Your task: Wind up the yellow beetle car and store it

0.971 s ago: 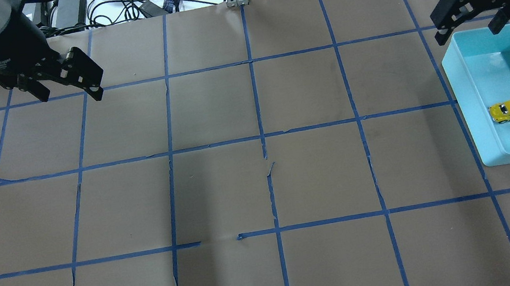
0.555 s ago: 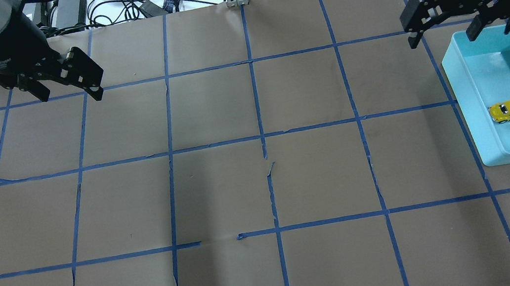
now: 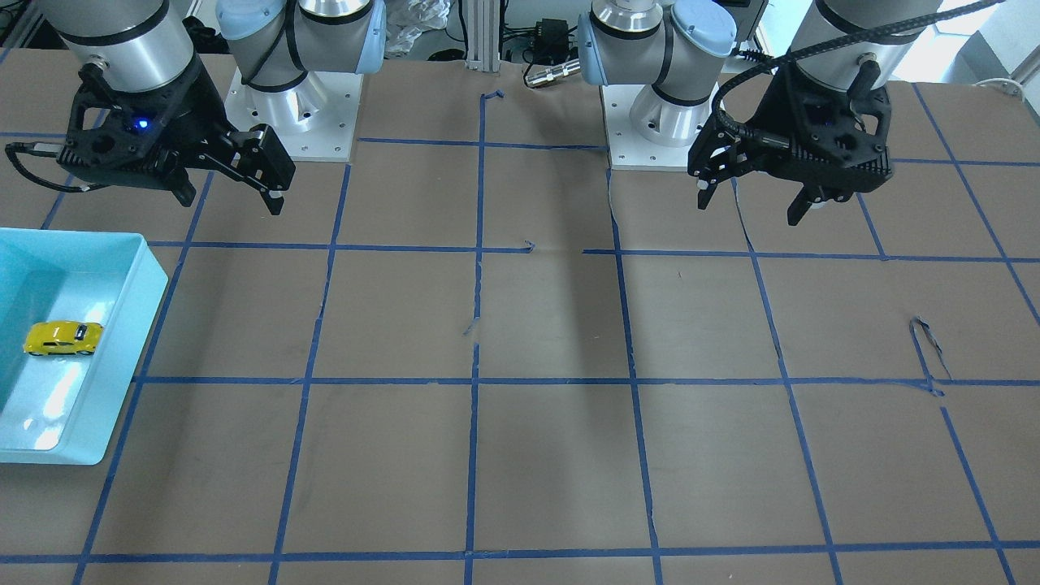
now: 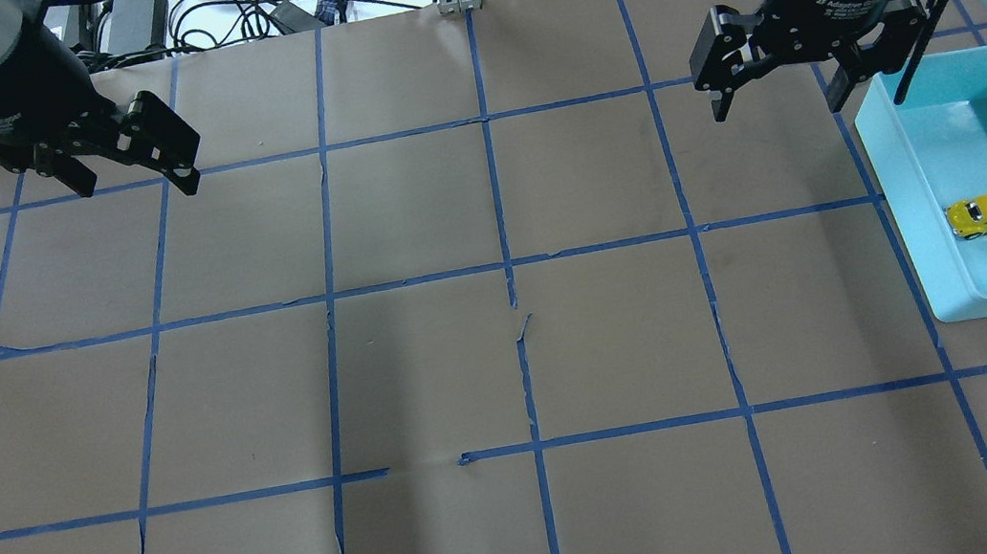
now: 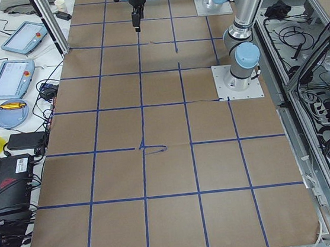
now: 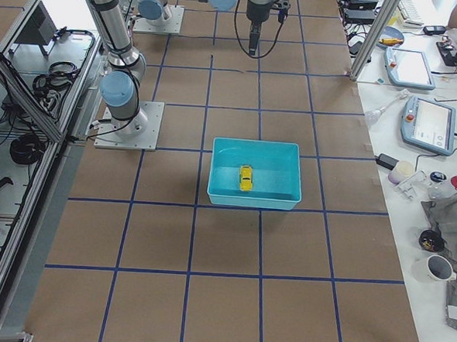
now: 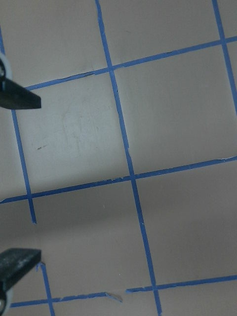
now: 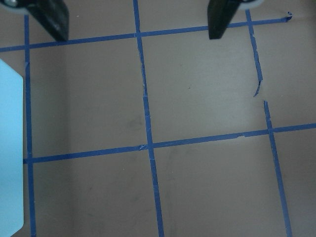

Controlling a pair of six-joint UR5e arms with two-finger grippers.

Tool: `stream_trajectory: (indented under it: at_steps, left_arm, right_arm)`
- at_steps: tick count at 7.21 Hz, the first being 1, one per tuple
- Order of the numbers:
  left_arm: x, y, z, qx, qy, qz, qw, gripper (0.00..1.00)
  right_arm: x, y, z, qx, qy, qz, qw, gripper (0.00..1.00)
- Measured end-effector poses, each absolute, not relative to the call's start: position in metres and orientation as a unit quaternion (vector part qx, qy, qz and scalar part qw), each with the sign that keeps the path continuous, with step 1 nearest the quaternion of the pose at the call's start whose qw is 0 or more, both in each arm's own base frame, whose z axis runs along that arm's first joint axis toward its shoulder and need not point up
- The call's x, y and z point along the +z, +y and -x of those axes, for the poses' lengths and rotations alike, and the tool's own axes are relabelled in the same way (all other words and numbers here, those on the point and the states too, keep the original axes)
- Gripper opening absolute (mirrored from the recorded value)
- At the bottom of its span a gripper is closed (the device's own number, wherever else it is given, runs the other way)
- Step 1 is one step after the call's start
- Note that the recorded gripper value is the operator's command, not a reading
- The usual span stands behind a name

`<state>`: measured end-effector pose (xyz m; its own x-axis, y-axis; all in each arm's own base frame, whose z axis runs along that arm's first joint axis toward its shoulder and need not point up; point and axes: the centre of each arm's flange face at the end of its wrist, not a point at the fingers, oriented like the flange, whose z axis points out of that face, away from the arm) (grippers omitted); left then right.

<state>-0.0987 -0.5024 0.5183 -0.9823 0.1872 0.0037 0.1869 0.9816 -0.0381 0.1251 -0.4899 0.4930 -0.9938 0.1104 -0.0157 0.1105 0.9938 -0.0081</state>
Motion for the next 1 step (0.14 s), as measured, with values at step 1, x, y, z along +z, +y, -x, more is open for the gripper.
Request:
stream_trajectory:
  at_steps: [1]
  left_arm:
    - [0.5183,-0.5024,0.0987,0.019,-0.995,0.094,0.004,1.0]
  right_arm:
    - [0.492,-0.4915,-0.1252,-0.007,0.998,-0.057,0.006,1.0]
